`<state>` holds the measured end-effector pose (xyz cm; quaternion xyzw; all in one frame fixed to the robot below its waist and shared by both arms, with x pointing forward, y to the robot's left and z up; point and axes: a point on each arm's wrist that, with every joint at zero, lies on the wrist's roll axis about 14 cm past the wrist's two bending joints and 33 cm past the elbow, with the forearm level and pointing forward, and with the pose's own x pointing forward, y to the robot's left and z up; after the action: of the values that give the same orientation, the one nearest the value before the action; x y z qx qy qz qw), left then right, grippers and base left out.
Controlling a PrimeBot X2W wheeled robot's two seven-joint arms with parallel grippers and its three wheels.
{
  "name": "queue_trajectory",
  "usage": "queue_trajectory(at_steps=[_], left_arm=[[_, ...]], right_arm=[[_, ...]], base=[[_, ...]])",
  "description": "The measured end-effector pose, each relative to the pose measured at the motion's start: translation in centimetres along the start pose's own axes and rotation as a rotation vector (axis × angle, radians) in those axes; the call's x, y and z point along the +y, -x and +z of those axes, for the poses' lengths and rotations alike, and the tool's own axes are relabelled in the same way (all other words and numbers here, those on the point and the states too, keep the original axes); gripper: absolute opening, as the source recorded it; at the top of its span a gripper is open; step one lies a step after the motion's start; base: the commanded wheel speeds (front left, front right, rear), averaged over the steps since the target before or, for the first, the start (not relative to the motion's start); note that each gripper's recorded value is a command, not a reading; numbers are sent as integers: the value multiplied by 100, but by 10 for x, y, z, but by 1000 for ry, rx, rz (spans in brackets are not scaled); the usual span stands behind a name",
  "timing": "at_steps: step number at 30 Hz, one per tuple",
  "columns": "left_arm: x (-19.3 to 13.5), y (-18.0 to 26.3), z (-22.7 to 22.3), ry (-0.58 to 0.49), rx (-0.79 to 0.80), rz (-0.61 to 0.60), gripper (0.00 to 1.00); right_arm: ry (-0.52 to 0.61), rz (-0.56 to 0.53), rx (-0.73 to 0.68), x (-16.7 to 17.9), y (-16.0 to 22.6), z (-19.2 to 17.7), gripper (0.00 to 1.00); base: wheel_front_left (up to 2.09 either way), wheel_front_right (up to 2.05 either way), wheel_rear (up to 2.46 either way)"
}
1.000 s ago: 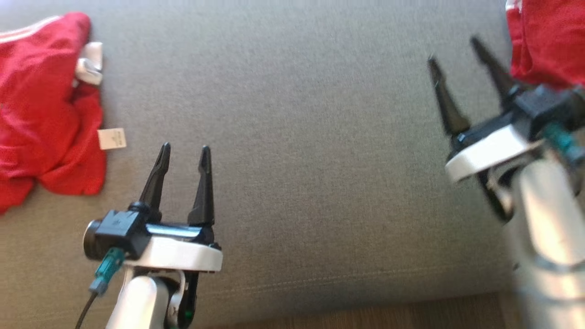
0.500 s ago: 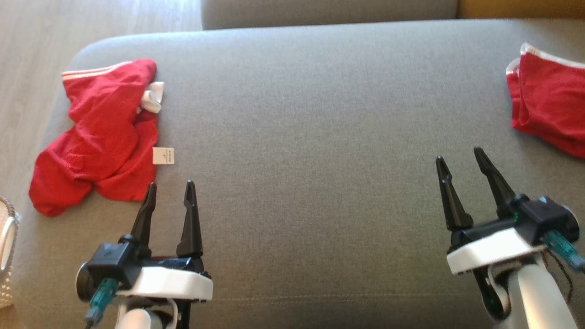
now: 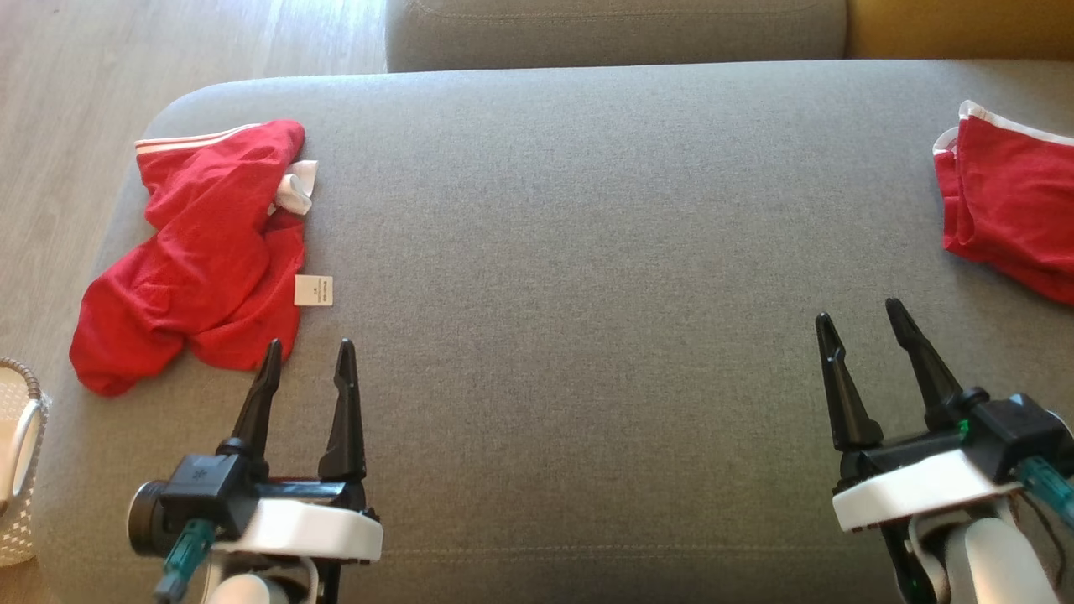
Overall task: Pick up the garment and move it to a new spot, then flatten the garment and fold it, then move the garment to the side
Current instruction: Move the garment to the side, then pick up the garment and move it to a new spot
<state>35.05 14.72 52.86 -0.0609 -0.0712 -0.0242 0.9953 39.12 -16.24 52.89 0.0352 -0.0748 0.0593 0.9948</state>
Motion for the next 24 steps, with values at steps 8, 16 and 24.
queue_trajectory(at_steps=[8, 16, 24], left_arm=[[-2, -2, -4, -7, 11, -13, 100], [-3, -3, -7, -14, 18, -18, 100], [0, 1, -4, -18, 12, 0, 100]], right_arm=[[-2, -10, 38, -3, 9, -11, 100], [-3, -9, 44, -2, 9, -14, 100], [-4, 6, 32, 3, 7, -10, 100]], base=[[0, 0, 0], [0, 0, 0], [0, 0, 0]])
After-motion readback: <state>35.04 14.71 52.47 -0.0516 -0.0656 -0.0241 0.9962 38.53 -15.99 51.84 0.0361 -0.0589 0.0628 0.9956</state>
